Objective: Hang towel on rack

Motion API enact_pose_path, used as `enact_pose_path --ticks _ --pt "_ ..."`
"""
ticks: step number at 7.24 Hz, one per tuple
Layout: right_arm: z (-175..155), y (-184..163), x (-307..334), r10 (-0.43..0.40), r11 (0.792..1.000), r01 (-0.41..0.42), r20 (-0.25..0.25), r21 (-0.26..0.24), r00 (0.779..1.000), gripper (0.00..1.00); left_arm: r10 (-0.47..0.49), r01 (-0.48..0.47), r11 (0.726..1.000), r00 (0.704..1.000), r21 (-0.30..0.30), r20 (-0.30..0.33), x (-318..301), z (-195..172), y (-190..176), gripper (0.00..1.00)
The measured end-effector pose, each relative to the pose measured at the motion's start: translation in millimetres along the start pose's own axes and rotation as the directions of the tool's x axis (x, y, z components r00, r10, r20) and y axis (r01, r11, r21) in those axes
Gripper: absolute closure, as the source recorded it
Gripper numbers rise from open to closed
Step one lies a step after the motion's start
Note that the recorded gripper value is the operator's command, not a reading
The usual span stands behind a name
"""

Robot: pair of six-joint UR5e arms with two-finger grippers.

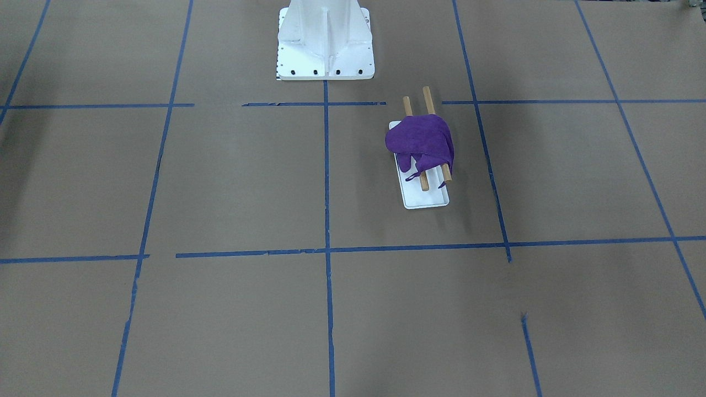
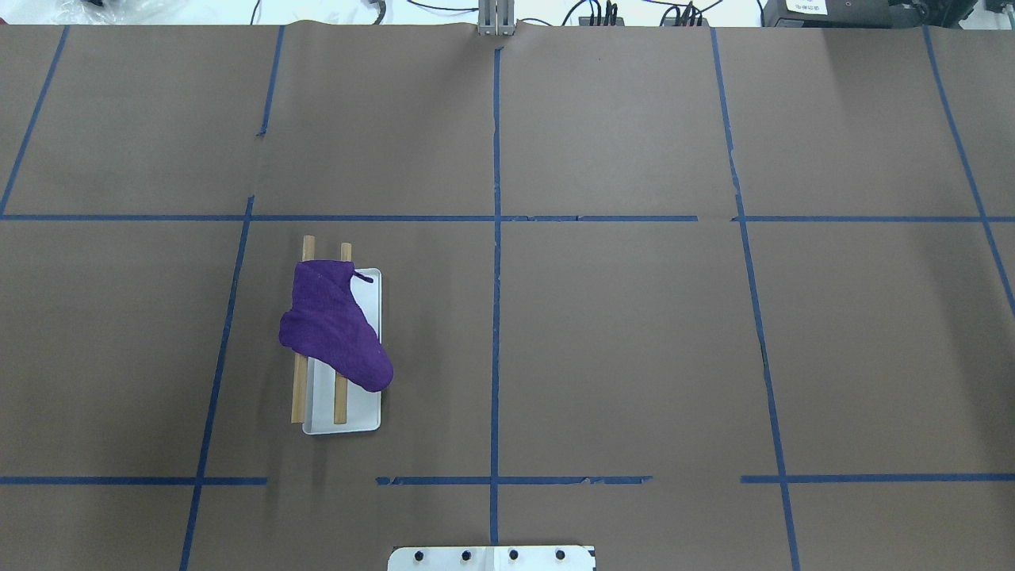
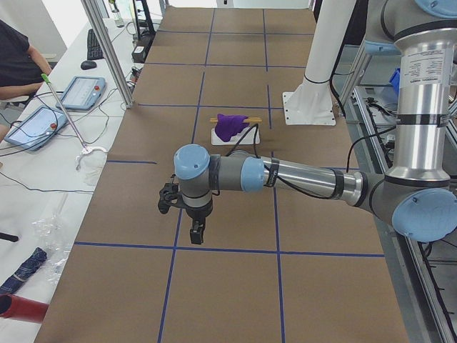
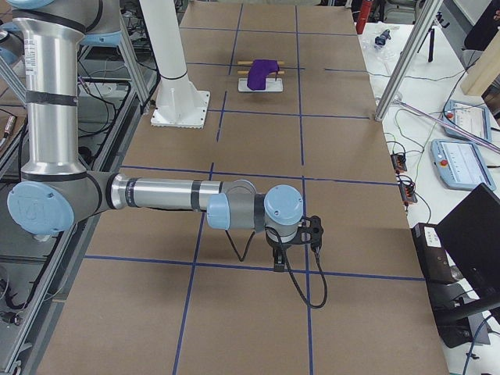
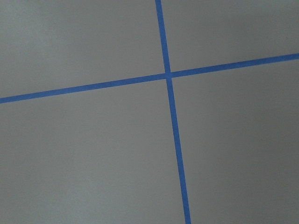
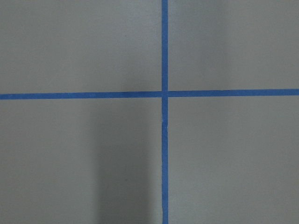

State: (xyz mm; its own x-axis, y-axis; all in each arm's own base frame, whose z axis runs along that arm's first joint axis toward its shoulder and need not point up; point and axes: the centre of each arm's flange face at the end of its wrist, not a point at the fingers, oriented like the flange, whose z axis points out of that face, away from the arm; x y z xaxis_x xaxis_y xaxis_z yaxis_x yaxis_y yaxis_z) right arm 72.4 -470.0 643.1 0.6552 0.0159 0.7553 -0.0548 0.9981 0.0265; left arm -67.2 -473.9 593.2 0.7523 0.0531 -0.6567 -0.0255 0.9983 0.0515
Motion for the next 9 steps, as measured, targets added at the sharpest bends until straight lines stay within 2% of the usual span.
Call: enact_pose_path --ticks 3,9 --pt "-0.1 -0.6 -0.1 0.001 1.000 -0.001 -0.001 0.000 1.000 0.00 -0.072 0.072 0.997 0.997 0.007 0.000 2.4 -2.9 -1.9 0.00" --pt "-2.6 -1.1 -3.2 -0.005 1.000 0.005 0.001 0.006 1.000 0.00 -0.072 0.072 0.997 0.997 0.010 -0.001 3.0 -2.5 -3.4 0.00"
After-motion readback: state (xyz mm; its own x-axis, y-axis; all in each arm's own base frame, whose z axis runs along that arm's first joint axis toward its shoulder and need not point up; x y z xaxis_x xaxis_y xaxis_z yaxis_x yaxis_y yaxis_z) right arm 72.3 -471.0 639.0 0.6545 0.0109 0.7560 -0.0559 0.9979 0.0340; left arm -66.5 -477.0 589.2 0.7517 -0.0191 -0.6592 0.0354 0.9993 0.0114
